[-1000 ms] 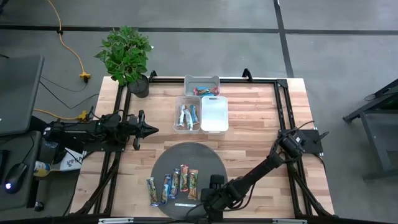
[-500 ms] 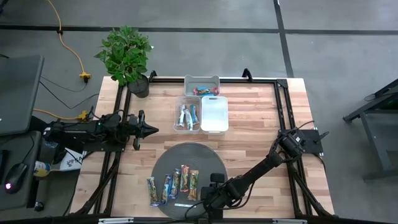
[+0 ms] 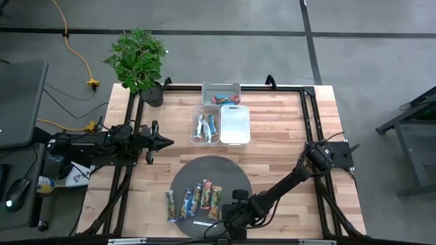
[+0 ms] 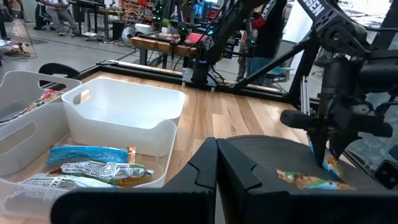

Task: Pick and place Granola Bars by type
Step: Put the yellow granola bar into the transparent bin

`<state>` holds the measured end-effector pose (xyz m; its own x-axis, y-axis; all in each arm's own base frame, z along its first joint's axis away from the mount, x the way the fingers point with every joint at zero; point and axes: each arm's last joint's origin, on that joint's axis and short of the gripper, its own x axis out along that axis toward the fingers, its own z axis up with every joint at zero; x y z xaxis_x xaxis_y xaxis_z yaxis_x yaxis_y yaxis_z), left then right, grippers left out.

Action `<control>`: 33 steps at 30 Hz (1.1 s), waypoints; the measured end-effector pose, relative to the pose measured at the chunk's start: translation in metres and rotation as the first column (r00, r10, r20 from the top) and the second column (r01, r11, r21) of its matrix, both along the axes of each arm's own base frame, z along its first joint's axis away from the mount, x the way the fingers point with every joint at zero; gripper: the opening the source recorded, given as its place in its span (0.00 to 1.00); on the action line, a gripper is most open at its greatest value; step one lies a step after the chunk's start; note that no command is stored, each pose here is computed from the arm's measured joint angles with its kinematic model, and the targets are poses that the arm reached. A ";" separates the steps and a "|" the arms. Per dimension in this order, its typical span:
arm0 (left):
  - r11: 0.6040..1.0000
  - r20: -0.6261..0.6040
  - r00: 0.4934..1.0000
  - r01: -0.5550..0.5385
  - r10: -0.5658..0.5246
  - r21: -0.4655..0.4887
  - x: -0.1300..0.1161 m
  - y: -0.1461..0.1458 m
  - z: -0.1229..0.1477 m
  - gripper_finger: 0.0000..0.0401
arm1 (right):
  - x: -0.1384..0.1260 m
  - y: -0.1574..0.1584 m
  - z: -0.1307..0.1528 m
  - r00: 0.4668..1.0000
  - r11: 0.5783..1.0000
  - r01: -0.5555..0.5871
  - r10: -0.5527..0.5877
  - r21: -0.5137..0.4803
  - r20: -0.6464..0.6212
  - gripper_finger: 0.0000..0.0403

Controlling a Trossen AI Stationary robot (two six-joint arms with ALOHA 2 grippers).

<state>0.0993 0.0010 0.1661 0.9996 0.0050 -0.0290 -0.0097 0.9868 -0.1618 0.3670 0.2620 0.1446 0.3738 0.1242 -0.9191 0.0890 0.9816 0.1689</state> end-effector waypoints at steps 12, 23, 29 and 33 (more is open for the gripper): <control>1.000 0.000 1.000 0.000 0.000 0.000 0.000 0.000 0.000 0.00 | 0.010 -0.022 0.035 1.000 0.993 0.012 -0.015 0.116 0.026 0.19; 1.000 0.001 1.000 0.000 0.000 0.000 0.000 0.000 0.000 0.00 | 0.023 -0.030 0.074 0.985 0.933 -0.119 0.068 0.338 0.158 0.19; 1.000 0.000 1.000 0.000 0.000 0.000 0.000 0.000 0.000 0.00 | 0.035 -0.033 0.105 0.925 0.873 -0.233 0.062 0.430 0.375 0.19; 1.000 0.000 1.000 0.000 0.000 0.000 0.000 0.000 0.000 0.00 | 0.043 -0.036 0.129 0.835 0.833 -0.319 0.022 0.452 0.549 0.19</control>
<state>0.0993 0.0010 0.1661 0.9996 0.0050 -0.0291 -0.0096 0.9868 -0.1618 0.4100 0.2265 0.2738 0.6844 0.6193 -0.3847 -0.3143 0.7267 0.6108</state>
